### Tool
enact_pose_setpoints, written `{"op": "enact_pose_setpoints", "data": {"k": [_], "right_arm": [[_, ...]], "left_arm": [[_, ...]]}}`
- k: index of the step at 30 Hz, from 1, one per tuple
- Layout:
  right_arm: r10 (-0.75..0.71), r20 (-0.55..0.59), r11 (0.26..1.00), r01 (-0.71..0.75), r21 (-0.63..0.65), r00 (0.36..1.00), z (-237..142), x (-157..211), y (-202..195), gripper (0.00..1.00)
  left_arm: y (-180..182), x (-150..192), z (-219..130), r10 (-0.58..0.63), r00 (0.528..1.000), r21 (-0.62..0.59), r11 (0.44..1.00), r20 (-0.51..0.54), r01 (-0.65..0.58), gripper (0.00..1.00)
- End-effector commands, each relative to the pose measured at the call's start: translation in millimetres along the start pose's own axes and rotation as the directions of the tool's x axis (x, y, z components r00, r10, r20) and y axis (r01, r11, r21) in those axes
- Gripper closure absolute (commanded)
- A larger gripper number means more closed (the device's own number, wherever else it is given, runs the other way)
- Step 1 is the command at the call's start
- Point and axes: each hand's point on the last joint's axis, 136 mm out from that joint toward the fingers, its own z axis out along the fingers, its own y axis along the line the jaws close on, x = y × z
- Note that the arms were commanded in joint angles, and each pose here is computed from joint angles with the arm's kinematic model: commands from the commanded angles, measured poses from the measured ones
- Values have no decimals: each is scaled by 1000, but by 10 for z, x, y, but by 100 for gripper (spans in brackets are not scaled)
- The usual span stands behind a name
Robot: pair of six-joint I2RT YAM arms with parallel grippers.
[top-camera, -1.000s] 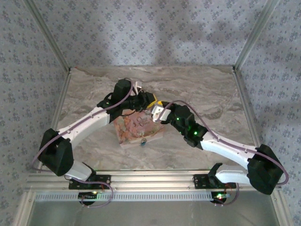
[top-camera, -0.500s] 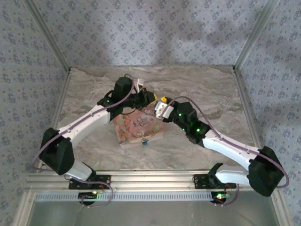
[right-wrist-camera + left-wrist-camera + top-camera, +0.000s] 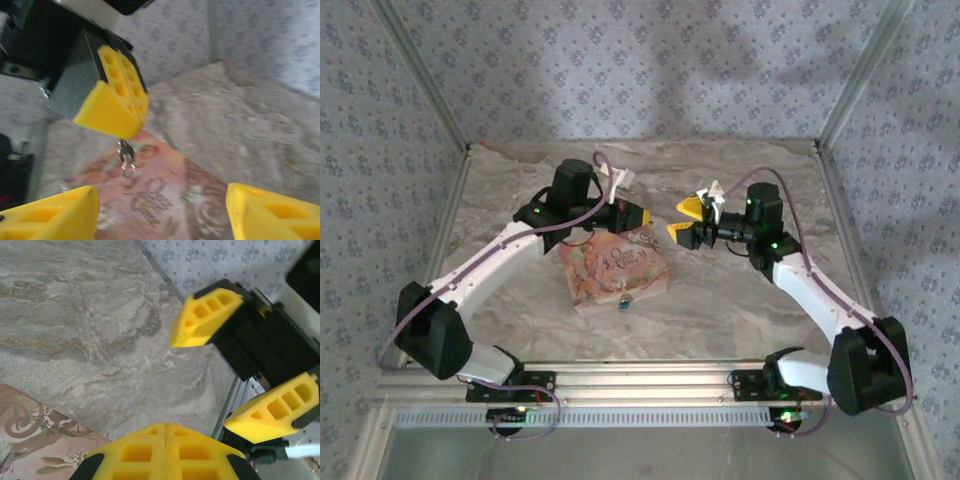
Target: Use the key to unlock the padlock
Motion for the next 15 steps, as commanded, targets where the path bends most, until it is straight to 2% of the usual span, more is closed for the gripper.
{"op": "enact_pose_setpoints", "data": {"k": [1, 9, 15], "right_arm": [[83, 14, 976, -78, -204, 996, 29, -170, 287, 32], [89, -23, 959, -92, -267, 996, 189, -125, 391, 37], [93, -53, 949, -105, -297, 994, 276, -77, 449, 44]], "left_arm": [[-276, -7, -151, 159, 987, 87, 984, -1, -158, 100], [-333, 15, -150, 168, 986, 127, 978, -3, -166, 100], [-329, 18, -142, 165, 986, 129, 978, -1, -163, 100]]}}
